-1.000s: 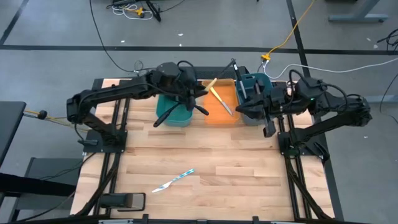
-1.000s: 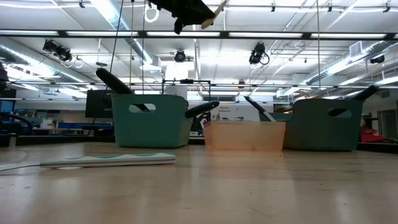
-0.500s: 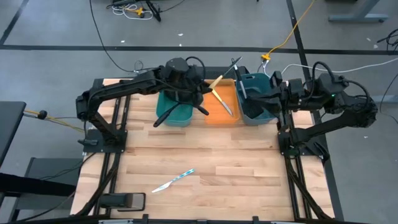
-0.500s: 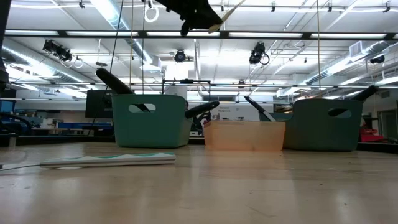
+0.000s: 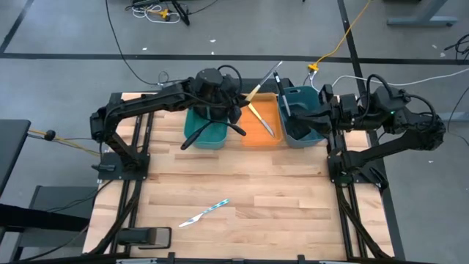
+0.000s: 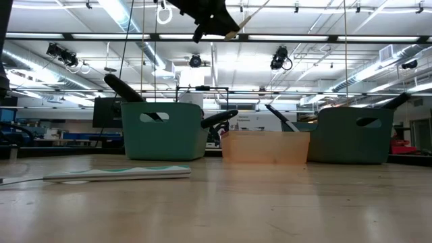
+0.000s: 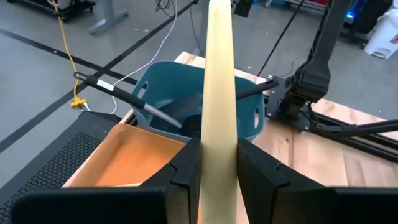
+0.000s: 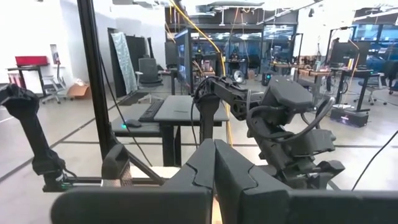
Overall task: Pick & Place Kitchen Items
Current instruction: Put the yellow table knife into the orange bin
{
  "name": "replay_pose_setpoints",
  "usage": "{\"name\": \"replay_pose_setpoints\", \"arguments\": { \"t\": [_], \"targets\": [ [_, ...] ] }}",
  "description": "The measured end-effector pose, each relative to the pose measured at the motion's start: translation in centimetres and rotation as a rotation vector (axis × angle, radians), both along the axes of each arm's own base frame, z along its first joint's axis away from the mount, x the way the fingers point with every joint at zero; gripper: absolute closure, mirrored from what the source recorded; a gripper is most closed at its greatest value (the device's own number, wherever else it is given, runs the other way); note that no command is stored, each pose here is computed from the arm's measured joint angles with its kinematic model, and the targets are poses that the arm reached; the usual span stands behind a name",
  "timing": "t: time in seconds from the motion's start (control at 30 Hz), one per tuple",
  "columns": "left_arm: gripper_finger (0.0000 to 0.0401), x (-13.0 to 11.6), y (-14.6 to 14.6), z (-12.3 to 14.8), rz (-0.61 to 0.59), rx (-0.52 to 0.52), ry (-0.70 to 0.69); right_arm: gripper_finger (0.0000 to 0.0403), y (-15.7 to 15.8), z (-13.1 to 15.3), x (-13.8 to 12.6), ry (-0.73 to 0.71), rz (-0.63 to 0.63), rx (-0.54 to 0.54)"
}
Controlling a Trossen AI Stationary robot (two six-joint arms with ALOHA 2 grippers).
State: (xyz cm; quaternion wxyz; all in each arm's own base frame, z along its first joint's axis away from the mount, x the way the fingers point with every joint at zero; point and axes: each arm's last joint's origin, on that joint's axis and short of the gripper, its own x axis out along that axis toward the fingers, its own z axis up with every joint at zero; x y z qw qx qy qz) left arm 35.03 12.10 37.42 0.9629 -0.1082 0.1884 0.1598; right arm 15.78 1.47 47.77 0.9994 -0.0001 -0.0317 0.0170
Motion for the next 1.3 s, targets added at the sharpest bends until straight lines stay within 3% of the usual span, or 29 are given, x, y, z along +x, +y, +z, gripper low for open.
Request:
{"name": "replay_pose_setpoints", "arguments": {
  "t": [0.2,0.7,0.93,1.3],
  "targets": [
    [0.0315,0.4,0.1,-0.4,0.032,-0.005,0.002,0.0394,0.0,0.0,0.0,0.000,0.000,-0.003],
    [0.0315,4.3,1.5,-7.1,0.072,-0.171,0.140,0.0394,0.0,0.0,0.0,0.003,0.000,-0.003],
    [0.0315,4.7,2.2,-8.7,0.150,-0.252,0.159,0.0394,0.0,-0.3,0.0,0.027,0.000,-0.006],
    [0.0315,5.6,2.6,-10.6,0.166,-0.285,0.190,0.0394,0.0,-0.6,0.0,0.065,0.001,-0.010]
  ]
}}
